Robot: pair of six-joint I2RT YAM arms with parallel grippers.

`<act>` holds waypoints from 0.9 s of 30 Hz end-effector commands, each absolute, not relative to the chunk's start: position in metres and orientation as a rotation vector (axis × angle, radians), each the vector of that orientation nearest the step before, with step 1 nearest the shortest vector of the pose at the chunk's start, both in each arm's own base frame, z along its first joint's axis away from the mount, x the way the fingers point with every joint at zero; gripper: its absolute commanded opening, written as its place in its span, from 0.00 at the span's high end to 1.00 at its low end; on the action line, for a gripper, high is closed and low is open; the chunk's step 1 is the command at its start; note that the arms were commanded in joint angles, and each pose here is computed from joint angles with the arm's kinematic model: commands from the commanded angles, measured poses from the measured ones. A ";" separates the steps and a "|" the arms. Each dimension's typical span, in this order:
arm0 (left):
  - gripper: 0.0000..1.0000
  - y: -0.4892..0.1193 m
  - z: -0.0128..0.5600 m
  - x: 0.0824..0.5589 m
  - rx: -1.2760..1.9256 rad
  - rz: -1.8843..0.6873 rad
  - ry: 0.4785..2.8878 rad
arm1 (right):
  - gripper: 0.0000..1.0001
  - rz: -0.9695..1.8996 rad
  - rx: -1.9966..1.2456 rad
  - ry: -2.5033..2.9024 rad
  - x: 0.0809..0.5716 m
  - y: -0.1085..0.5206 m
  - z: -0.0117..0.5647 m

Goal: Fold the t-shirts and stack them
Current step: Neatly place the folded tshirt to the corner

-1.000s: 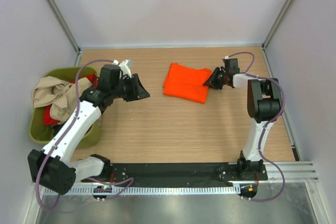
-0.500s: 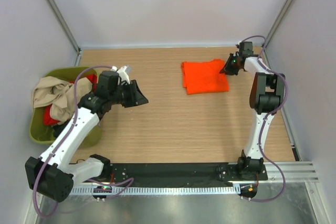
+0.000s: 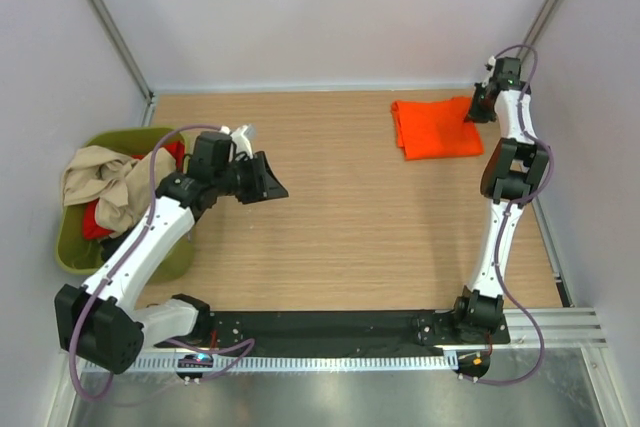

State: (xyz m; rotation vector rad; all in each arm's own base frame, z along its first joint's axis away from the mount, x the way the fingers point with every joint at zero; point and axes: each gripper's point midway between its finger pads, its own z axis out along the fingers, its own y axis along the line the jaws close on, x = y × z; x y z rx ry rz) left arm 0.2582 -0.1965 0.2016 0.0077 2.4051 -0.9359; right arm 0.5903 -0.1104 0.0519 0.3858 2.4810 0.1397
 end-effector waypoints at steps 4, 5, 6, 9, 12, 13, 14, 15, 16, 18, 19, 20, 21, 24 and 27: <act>0.60 -0.209 0.235 0.271 0.066 -1.003 2.305 | 0.86 -0.061 0.353 2.360 0.614 -0.173 0.073; 0.60 -0.209 0.236 0.272 0.067 -1.006 2.306 | 0.86 -0.067 0.360 2.361 0.614 -0.177 0.072; 0.60 -0.211 0.235 0.273 0.068 -1.014 2.318 | 0.86 -0.074 0.366 2.345 0.617 -0.182 0.076; 0.60 -0.215 0.243 0.273 0.082 -1.038 2.308 | 0.86 -0.094 0.370 2.303 0.625 -0.191 0.076; 0.59 -0.215 0.247 0.275 0.082 -1.026 2.295 | 0.85 -0.110 0.336 2.247 0.639 -0.195 0.081; 0.59 -0.215 0.247 0.276 0.080 -1.025 2.295 | 0.83 -0.111 0.338 2.236 0.641 -0.196 0.081; 0.59 -0.215 0.247 0.276 0.081 -1.028 2.297 | 0.75 -0.114 0.342 2.234 0.642 -0.196 0.080; 0.59 -0.215 0.246 0.276 0.076 -1.026 2.299 | 0.72 -0.126 0.351 2.232 0.641 -0.199 0.081; 0.59 -0.215 0.243 0.275 0.075 -1.022 2.305 | 0.65 -0.139 0.354 2.226 0.640 -0.200 0.085; 0.59 -0.214 0.242 0.275 0.072 -1.016 2.306 | 0.54 -0.155 0.357 2.205 0.640 -0.202 0.097; 0.59 -0.213 0.243 0.274 0.073 -1.017 2.305 | 0.53 -0.206 0.378 2.191 0.638 -0.209 0.105; 0.59 -0.213 0.242 0.273 0.072 -1.012 2.305 | 0.48 -0.214 0.382 2.169 0.639 -0.210 0.114; 0.59 -0.212 0.243 0.273 0.070 -1.009 2.303 | 0.43 -0.219 0.389 2.163 0.637 -0.212 0.118; 0.58 -0.211 0.248 0.271 0.071 -1.007 2.283 | 0.22 -0.193 0.443 2.107 0.628 -0.204 0.163; 0.57 -0.209 0.257 0.273 0.071 -1.002 2.253 | 0.06 -0.237 0.490 2.120 0.613 -0.191 0.179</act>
